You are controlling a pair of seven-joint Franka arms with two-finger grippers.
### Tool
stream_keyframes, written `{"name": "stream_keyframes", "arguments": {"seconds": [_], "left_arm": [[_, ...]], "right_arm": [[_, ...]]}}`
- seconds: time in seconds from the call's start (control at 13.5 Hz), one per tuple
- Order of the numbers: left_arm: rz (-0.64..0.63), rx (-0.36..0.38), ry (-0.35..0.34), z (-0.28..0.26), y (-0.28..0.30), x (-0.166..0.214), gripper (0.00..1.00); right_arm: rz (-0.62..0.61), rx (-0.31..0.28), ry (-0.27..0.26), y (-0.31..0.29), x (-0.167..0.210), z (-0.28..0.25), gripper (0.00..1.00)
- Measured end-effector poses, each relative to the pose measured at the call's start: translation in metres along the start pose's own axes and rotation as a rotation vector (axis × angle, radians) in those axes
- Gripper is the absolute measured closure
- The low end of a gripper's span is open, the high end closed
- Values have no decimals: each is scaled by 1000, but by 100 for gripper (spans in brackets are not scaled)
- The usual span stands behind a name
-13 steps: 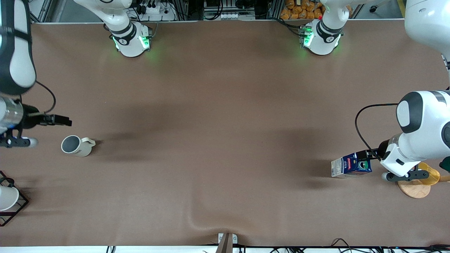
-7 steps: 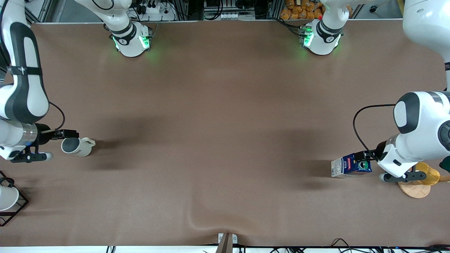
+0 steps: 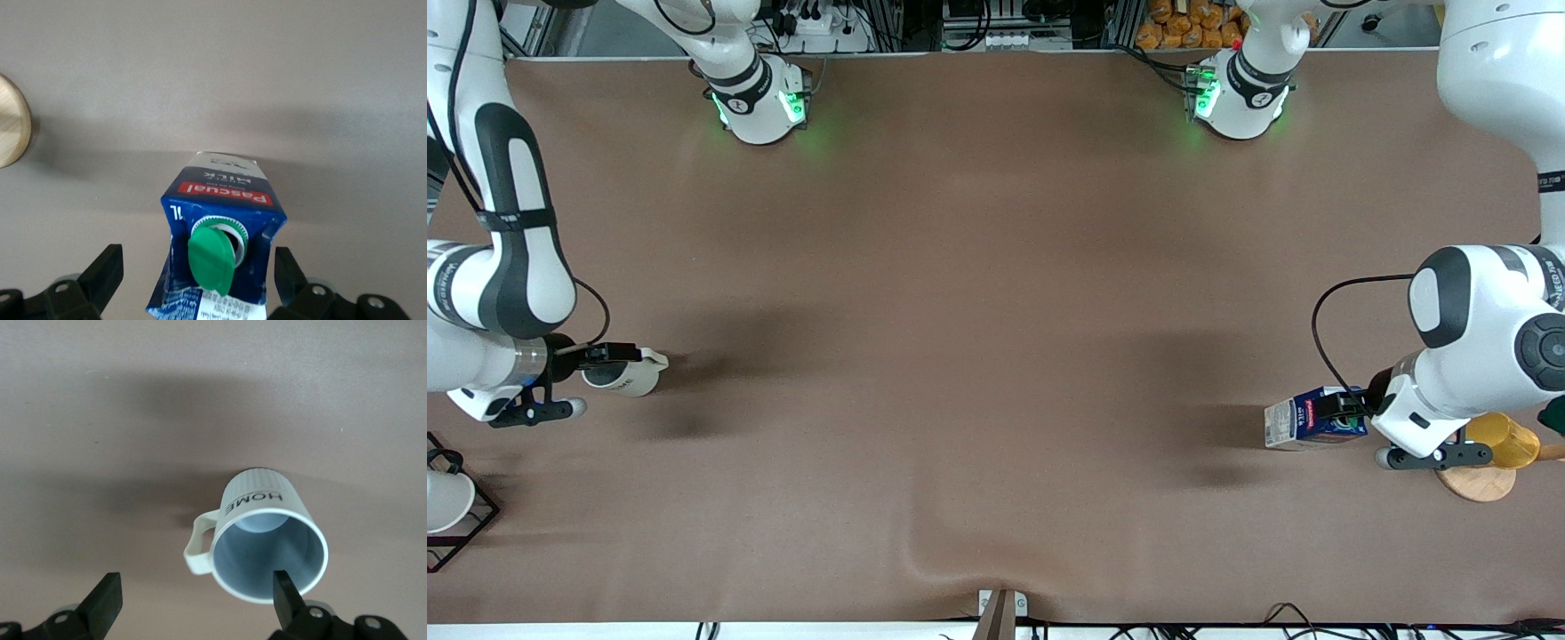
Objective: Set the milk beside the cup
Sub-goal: 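Close the left gripper on the milk carton while the right gripper grasps the mug, then carry the milk carton with the left gripper while the right gripper carries the mug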
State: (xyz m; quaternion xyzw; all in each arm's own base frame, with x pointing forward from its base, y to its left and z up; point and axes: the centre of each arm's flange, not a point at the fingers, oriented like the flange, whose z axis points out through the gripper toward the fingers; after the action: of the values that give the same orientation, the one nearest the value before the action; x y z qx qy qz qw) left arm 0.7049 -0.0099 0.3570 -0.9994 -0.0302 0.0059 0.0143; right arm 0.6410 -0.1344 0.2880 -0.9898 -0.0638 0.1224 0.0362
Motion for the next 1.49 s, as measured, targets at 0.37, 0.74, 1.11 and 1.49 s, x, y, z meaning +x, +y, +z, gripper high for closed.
{"name": "stream_keyframes", "arguments": {"seconds": [0.37,0.74,1.11,1.49], "left_arm": [[0,0,-11,8,0,0,0],[1,0,-10,9,1,1,33],[11,-1,-7,8,8,1,44],[20,-4,3,2,14,2,53]], "right_arm": [[12,15,-35,14,6,42,0],[15,21,-44,18,8,56,19],[15,21,-43,18,8,56,76],[10,17,-27,16,13,46,93]]}}
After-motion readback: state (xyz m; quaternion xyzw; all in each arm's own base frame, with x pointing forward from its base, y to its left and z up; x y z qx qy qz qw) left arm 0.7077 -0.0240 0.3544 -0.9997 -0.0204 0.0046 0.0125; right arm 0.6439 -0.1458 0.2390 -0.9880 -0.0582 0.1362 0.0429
